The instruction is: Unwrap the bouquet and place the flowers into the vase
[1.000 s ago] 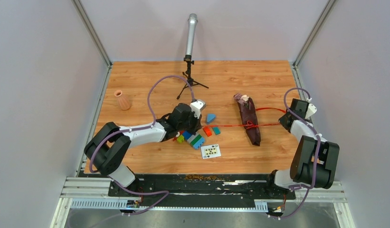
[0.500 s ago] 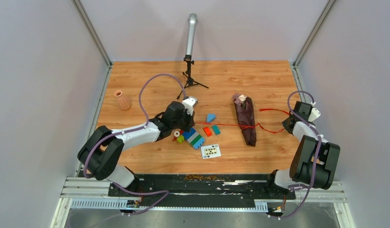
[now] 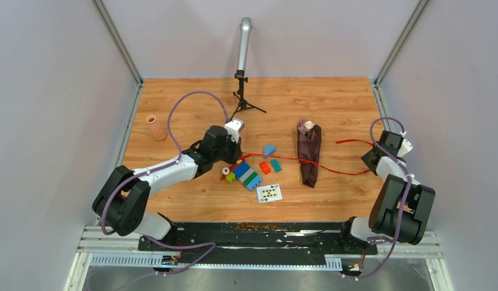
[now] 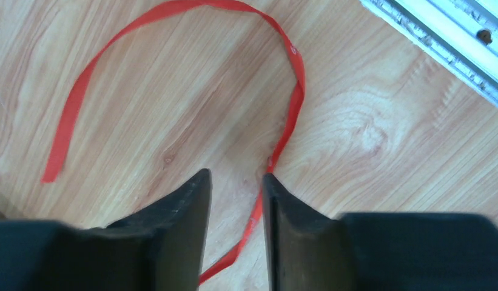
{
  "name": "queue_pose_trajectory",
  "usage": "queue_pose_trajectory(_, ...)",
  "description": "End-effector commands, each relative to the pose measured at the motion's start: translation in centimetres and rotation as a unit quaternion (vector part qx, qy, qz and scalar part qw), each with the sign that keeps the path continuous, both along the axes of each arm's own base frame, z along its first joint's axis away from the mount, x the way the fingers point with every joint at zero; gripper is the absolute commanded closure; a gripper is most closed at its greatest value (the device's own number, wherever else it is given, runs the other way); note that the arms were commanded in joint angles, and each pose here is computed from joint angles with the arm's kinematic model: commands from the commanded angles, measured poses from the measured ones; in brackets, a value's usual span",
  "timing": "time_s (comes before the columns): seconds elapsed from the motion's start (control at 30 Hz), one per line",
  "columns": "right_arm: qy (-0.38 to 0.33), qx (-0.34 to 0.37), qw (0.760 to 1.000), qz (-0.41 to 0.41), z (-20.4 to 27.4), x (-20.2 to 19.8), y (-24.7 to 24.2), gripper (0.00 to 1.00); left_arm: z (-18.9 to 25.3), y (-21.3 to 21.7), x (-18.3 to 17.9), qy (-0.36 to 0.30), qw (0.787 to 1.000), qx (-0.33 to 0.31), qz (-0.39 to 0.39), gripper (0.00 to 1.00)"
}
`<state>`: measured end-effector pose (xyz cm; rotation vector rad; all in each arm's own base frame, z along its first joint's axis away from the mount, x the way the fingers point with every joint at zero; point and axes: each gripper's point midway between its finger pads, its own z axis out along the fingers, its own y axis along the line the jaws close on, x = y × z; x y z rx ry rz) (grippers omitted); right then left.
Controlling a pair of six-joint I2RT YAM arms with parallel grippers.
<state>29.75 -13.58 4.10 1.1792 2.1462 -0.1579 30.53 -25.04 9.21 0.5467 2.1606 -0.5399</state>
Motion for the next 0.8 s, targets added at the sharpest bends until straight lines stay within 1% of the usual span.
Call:
queue_pose_trajectory(0.0, -0.022, -0.021, 0.999, 0.024, 2.3, 0.4, -0.2, 0.53, 3.1, -0.6, 0.3, -0.026, 0.999, -0.019, -0.015, 0.7)
queue_pose_trajectory(0.03, -0.034, -0.025, 0.999, 0.03, 3.1, 0.5, -0.1, 0.45, 3.8, -0.5, 0.3, -0.03, 0.999, -0.021, -0.014, 0.56)
queue_pose_trajectory(0.07, -0.044, -0.027, 0.998, 0.038, 3.8, 0.6, 0.1, 0.42, 4.5, -0.6, 0.4, -0.036, 0.999, -0.025, -0.015, 0.49)
queue_pose_trajectory(0.17, -0.074, -0.028, 0.995, 0.058, 5.7, 0.8, 0.9, 0.36, 6.5, -0.7, 0.7, -0.056, 0.998, -0.033, -0.015, 0.34)
queue_pose_trajectory(0.27, -0.108, -0.004, 0.99, 0.092, 7.3, 1.4, 2.5, 0.38, 7.8, -0.8, 0.4, -0.058, 0.997, -0.038, -0.02, 0.26)
queue_pose_trajectory(0.33, -0.133, 0.034, 0.982, 0.13, 8.1, 2.1, 4.6, 0.43, 8.7, -1.3, 0.1, -0.062, 0.996, -0.05, -0.028, 0.24)
queue_pose_trajectory(0.4, -0.157, 0.076, 0.969, 0.175, 8.6, 2.9, 6.8, 0.54, 9.5, -2.5, -0.8, -0.067, 0.995, -0.061, -0.048, 0.24)
queue_pose_trajectory(0.47, -0.166, 0.115, 0.954, 0.223, 8.8, 3.4, 9.2, 0.6, 10.1, -3.9, -1.7, -0.066, 0.993, -0.074, -0.067, 0.26)
queue_pose_trajectory(0.53, -0.154, 0.152, 0.945, 0.245, 8.0, 3.4, 11.2, 0.67, 10.2, -5.6, -2.8, -0.055, 0.991, -0.088, -0.086, 0.26)
queue_pose_trajectory(0.63, -0.146, 0.192, 0.935, 0.259, 7.0, 2.8, 13.8, 0.68, 10.9, -8.6, -4.3, -0.045, 0.983, -0.137, -0.115, 0.27)
queue_pose_trajectory(0.77, -0.159, 0.24, 0.924, 0.253, 6.0, 2.0, 17.0, 0.7, 10.5, -11.5, -5.7, -0.024, 0.974, -0.179, -0.136, 0.3)
